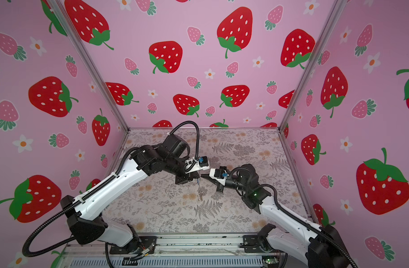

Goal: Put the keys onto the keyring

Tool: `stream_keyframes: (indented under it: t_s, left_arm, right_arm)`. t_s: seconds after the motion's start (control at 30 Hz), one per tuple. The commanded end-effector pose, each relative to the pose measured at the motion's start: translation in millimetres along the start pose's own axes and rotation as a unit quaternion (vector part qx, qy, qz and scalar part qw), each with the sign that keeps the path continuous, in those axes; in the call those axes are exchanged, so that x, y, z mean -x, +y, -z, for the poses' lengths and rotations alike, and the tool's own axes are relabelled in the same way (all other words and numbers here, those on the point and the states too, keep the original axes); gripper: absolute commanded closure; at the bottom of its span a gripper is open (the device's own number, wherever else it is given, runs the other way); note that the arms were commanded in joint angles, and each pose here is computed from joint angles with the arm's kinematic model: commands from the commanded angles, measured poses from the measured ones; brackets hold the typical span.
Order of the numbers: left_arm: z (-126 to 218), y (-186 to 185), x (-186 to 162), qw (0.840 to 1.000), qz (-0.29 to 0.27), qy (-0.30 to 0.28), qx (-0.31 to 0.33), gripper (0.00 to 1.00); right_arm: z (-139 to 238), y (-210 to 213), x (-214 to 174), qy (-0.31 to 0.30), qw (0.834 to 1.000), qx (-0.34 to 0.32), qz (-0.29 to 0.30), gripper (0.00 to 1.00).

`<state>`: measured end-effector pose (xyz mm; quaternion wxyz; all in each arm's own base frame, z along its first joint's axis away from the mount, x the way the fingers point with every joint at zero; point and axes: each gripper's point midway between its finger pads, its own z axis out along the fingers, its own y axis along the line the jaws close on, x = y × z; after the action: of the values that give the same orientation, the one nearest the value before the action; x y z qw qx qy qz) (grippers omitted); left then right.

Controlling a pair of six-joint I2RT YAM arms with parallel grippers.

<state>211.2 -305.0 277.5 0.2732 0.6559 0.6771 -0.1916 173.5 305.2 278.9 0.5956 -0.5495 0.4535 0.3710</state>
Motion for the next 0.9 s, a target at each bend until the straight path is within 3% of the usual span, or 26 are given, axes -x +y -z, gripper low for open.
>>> stream_keyframes:
  t_s: [0.0,0.13,0.2,0.43,0.87]
  left_arm:
    - [7,-7,12,0.999,-0.010,-0.036,-0.010,0.89]
    - [8,-2,5,0.999,0.007,-0.043,-0.007,0.69]
    - [10,1,1,0.998,0.023,-0.051,-0.006,0.64]
    - [15,8,-8,0.992,0.072,-0.105,-0.009,0.63]
    - [4,2,1,0.972,0.112,-0.203,-0.028,0.62]
  right_arm:
    - [3,2,-1,-0.009,1.000,-0.002,0.002,1.00]
    - [4,2,0,-0.013,1.000,-0.007,0.004,1.00]
    - [5,0,1,-0.015,1.000,-0.012,0.002,1.00]
    - [3,-3,8,-0.033,0.999,-0.017,-0.003,1.00]
    - [5,-12,20,-0.053,0.998,-0.041,-0.001,1.00]
